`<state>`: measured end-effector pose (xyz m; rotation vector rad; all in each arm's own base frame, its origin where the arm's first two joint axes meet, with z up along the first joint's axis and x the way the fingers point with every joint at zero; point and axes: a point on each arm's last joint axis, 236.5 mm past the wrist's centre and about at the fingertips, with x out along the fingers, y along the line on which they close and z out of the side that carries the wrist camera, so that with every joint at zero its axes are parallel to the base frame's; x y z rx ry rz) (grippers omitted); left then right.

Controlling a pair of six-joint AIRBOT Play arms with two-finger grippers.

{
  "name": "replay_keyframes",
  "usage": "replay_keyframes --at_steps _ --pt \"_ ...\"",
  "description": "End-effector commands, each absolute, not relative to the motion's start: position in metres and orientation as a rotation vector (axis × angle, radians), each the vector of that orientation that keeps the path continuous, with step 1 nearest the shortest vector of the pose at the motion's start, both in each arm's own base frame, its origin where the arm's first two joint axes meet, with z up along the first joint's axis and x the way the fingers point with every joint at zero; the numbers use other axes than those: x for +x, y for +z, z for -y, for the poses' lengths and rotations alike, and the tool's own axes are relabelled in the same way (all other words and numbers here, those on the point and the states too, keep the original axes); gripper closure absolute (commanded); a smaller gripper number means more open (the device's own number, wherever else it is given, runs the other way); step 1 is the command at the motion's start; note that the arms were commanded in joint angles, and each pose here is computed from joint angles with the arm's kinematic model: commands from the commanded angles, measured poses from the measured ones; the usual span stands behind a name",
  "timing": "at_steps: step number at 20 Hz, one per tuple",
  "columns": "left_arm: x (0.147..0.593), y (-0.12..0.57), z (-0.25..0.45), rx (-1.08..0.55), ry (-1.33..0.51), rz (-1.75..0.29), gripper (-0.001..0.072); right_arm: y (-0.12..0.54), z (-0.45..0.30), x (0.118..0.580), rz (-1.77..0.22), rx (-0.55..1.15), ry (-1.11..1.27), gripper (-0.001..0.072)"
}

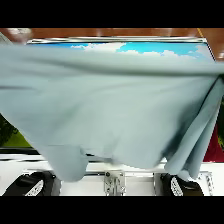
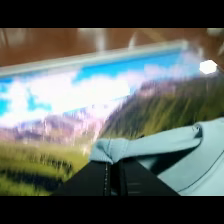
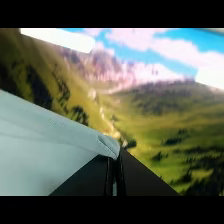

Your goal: Fold the shirts.

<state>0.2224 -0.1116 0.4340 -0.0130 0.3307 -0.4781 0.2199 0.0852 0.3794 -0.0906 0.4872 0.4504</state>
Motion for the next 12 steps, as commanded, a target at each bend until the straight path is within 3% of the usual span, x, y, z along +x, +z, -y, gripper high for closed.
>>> replay_keyframes --at_steps 1,7,12 --pt "0.223 0.345 0.100 0.009 -0.429 -0.660 0.0670 0.327 -0.080 0.202 -0.737 -0.042 0.463 0.0658" --pt "0.240 0.196 0.103 -0.062 -0.383 -1.064 0.0670 0.199 -0.080 0.209 -1.126 0.176 0.512 0.0658" --pt "0.268 0.152 0.124 -0.198 -0.386 -1.079 0.0670 0.141 -0.070 0.269 -1.129 0.270 0.480 0.0658"
